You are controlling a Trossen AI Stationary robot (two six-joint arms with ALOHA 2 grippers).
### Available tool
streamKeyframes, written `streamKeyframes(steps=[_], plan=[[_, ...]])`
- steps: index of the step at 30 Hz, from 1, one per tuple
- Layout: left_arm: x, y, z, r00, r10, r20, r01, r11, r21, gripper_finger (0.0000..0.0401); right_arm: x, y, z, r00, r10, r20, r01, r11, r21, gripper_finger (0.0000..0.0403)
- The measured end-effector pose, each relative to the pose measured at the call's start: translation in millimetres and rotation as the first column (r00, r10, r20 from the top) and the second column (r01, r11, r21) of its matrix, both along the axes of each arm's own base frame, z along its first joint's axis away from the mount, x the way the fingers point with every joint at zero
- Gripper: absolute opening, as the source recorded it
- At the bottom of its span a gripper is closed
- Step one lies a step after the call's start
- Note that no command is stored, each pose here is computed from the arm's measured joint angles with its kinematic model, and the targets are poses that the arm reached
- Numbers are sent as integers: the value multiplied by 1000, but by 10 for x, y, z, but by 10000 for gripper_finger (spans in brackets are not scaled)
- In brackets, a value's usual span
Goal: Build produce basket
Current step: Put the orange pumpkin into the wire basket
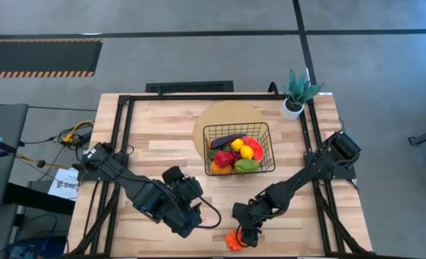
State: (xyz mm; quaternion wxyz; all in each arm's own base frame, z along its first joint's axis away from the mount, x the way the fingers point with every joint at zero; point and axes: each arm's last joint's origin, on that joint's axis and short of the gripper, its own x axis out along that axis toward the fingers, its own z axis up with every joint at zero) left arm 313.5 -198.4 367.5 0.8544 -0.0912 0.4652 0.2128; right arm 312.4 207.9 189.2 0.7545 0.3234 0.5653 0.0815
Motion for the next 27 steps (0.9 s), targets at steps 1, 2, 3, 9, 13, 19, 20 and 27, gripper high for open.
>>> streamKeyframes(steps=[1, 2, 3, 9, 13, 19, 20, 27], plan=[[-9, -20, -20, 1000, 2, -4, -2, 1000, -5, 314, -3, 8, 1, 1000, 8, 6, -8, 1000, -3, 270], [-13, -41, -45, 1000, 7, -4, -7, 1000, -9, 314, -12, 22, 1, 1000, 15, 12, -15, 1000, -8, 270], [-9, -64, -71, 1000, 11, 2, -11, 1000, -17, 314, -11, 27, 3, 1000, 17, 19, -17, 1000, -11, 270], [9, -206, -167, 999, 17, 45, -13, 996, -92, 314, 4, 45, 19, 997, 35, 63, -34, 999, -15, 269], [43, -304, -255, 996, 4, 85, 6, 992, -125, 314, 6, 44, 19, 996, 44, 73, -42, 999, -25, 269], [125, -350, -370, 992, -7, 129, 26, 989, -149, 314, -4, 53, 20, 996, 68, 55, -69, 998, 4, 269], [132, -350, -381, 992, -20, 126, 39, 989, -145, 314, -11, 63, 21, 996, 80, 48, -81, 997, 16, 269], [171, -301, -378, 992, -30, 124, 47, 990, -136, 314, -140, 173, -4, 994, 106, -32, -105, 994, 33, 269]])
